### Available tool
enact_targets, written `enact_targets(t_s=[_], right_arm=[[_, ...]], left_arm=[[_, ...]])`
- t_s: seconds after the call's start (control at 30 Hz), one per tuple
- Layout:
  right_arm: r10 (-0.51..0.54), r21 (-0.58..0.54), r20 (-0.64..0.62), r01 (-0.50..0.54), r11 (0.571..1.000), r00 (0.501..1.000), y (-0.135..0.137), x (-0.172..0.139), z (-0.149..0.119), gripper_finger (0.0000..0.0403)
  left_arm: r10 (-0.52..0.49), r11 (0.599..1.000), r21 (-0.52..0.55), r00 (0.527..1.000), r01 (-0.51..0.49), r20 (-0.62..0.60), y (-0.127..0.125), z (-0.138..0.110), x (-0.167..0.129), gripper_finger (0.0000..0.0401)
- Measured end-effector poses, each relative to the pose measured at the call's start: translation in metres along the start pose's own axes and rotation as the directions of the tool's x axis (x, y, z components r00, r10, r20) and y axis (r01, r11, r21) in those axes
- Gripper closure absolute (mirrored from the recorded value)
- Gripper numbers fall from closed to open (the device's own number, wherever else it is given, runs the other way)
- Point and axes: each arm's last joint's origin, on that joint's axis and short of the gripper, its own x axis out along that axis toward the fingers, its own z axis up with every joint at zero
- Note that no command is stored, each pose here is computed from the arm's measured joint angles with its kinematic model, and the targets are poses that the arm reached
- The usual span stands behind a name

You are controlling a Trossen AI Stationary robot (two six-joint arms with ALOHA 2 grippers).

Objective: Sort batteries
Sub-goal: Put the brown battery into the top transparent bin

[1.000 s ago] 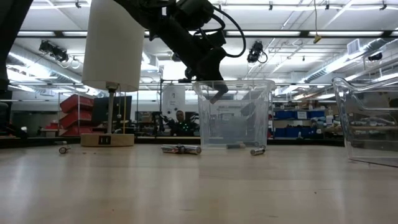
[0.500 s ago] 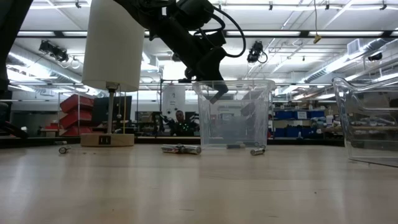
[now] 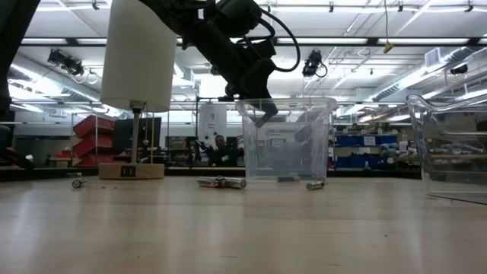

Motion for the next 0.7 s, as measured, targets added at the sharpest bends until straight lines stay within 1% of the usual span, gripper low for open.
enact_targets(t_s=[0.37,0.53,0.7], right_arm=[[0.0,0.0,0.0,0.0,1.0,1.0,0.0,0.0,0.0,0.0288],[0.0,0.002,0.0,0.0,1.0,1.0,0.0,0.0,0.0,0.0288],[0.0,0.002,0.0,0.0,1.0,1.0,0.0,0.0,0.0,0.0288]], left_arm=[[0.0,1.0,-0.021,1.0,0.0,0.002,0.0001,0.0004,-0.0003,0.0292],[0.001,1.0,-0.023,1.0,-0.001,0.012,0.0002,0.0014,-0.0003,0.0288],[0.0,1.0,-0.014,0.997,0.001,0.077,-0.0006,0.009,-0.0052,0.0288]])
